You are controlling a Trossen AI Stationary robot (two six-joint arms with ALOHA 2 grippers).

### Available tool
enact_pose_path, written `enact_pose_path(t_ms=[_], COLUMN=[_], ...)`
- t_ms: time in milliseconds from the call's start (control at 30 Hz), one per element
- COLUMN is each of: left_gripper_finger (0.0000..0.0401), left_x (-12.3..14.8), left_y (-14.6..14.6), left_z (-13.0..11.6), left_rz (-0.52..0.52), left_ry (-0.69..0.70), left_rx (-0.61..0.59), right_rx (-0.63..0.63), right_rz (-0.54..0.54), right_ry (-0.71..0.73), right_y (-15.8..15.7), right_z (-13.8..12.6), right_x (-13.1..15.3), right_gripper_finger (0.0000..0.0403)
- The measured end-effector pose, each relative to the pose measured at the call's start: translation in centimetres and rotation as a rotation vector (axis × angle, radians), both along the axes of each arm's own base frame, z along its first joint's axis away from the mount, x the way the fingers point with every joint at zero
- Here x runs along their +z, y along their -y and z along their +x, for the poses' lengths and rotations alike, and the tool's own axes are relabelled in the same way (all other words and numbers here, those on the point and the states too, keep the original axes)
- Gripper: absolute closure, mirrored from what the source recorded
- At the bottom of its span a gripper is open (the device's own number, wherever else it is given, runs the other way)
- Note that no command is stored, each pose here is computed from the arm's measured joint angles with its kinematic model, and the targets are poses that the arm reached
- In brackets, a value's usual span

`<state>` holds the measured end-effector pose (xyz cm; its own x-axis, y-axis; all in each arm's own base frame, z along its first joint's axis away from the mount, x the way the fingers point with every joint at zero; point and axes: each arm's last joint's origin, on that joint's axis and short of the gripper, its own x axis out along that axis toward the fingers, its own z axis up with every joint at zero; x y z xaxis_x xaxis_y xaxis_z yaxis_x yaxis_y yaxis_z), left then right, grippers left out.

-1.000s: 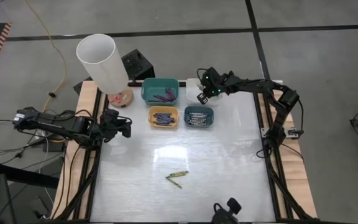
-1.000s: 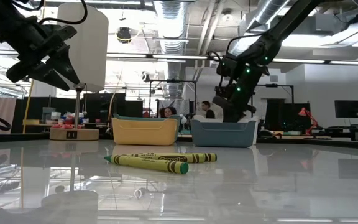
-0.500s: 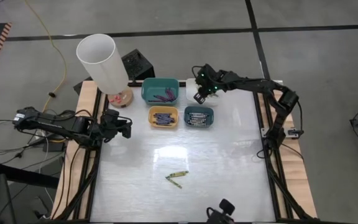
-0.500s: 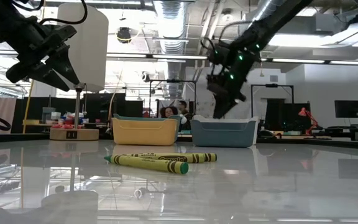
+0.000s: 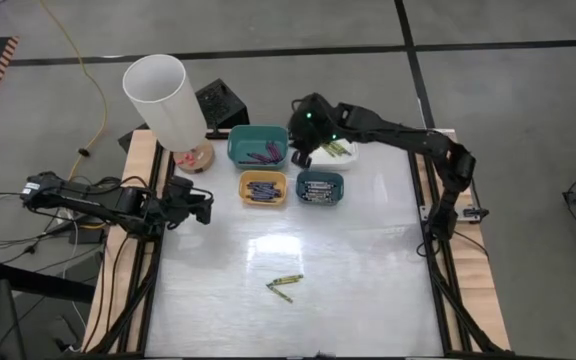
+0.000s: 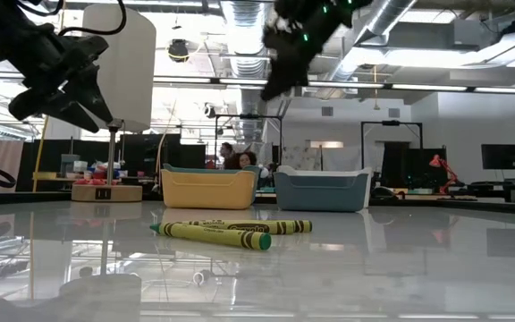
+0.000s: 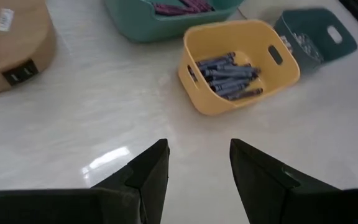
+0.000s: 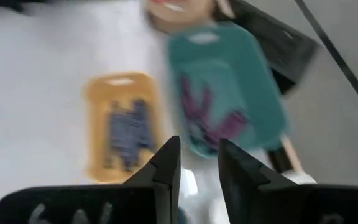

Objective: Sort crayons
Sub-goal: Put the green crayon into the white bin

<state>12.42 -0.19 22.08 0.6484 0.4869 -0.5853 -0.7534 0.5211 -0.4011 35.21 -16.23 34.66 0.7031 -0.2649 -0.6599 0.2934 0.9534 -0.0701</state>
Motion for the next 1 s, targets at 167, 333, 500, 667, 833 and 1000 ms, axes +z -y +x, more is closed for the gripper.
enact_pose_path(t_ms=[167, 333, 500, 667, 833, 1000], left_gripper_finger=[0.0241, 0.0241, 0.0241, 0.0241, 0.0241, 0.0241], left_x=[0.0, 0.1, 0.1, 0.1, 0.1, 0.1], left_y=[0.1, 0.2, 0.2, 0.2, 0.2, 0.2], left_z=[0.1, 0.2, 0.2, 0.2, 0.2, 0.2], left_rz=[-0.002, 0.021, 0.044, 0.069, 0.096, 0.103], left_ry=[-0.018, -0.025, -0.042, -0.062, -0.081, -0.085], left_rx=[-0.064, -0.094, -0.121, -0.149, -0.173, -0.178], right_rx=[0.167, 0.252, 0.284, 0.288, 0.256, 0.204], right_rz=[-0.024, 0.042, 0.141, 0.182, 0.183, 0.18], right_ry=[0.038, 0.032, -0.027, -0.076, -0.096, -0.119], right_y=[-4.8, -9.9, -14.7, -19.1, -22.8, -25.2], right_z=[1.7, 2.7, 2.9, 2.8, 2.4, 1.8], right_x=[2.0, 2.2, 1.2, -0.2, -1.7, -3.5], right_gripper_finger=[0.0301, 0.0301, 0.0301, 0.0301, 0.0301, 0.0301])
